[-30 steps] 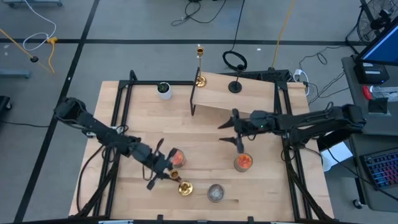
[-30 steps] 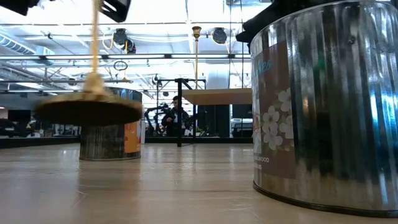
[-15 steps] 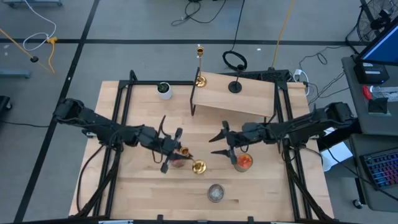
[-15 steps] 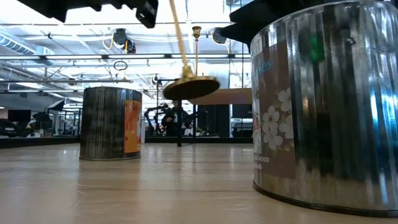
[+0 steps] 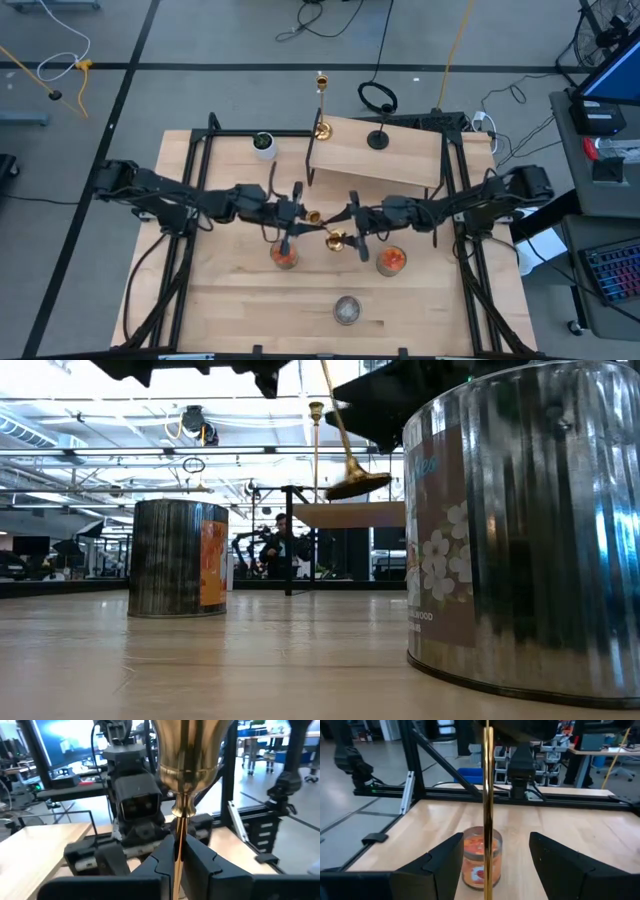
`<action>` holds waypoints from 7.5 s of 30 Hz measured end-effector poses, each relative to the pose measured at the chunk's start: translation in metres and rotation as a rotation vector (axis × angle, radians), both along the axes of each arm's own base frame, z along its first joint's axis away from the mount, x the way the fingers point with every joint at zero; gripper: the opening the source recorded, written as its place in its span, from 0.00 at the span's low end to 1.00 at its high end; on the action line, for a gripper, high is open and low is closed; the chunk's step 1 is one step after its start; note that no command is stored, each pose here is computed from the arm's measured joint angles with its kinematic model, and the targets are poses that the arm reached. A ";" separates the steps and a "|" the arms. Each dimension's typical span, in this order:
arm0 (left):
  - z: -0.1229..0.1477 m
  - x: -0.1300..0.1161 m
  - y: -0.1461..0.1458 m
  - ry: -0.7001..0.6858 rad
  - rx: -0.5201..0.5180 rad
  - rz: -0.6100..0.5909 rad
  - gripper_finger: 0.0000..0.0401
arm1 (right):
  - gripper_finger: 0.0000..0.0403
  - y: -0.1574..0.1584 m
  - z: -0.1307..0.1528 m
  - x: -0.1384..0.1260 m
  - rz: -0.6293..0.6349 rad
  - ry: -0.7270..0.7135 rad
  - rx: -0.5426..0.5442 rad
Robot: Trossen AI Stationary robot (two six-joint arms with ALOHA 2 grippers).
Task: Pick & Place candle stick holders
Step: Put the golden candle holder on the shelf, then put the left orange scented candle on the shelf aligned with the left golden candle holder
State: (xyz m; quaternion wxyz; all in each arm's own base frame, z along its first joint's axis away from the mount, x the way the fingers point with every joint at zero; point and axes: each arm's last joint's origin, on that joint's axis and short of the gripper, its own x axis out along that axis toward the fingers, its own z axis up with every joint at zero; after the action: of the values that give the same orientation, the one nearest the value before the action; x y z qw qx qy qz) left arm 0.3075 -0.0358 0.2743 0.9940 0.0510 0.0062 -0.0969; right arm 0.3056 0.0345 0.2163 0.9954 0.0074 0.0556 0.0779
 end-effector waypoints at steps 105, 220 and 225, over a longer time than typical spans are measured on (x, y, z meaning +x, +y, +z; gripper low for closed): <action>0.015 0.001 0.012 0.059 0.015 0.202 0.54 | 0.04 -0.115 0.079 -0.175 -1.229 0.022 -0.175; -0.074 -0.042 -0.019 1.045 -0.164 0.340 0.05 | 0.45 0.002 0.011 -0.103 -0.358 0.099 -0.186; -0.074 -0.041 -0.015 1.031 -0.154 0.368 0.04 | 0.45 0.003 0.010 -0.103 -0.358 0.105 -0.189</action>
State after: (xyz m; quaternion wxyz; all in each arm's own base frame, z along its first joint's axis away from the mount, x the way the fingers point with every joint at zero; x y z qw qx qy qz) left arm 0.2665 -0.0510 0.2005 0.8636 -0.0777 0.4937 0.0660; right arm 0.2029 0.0372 0.2260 0.9854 -0.0720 0.1121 -0.1063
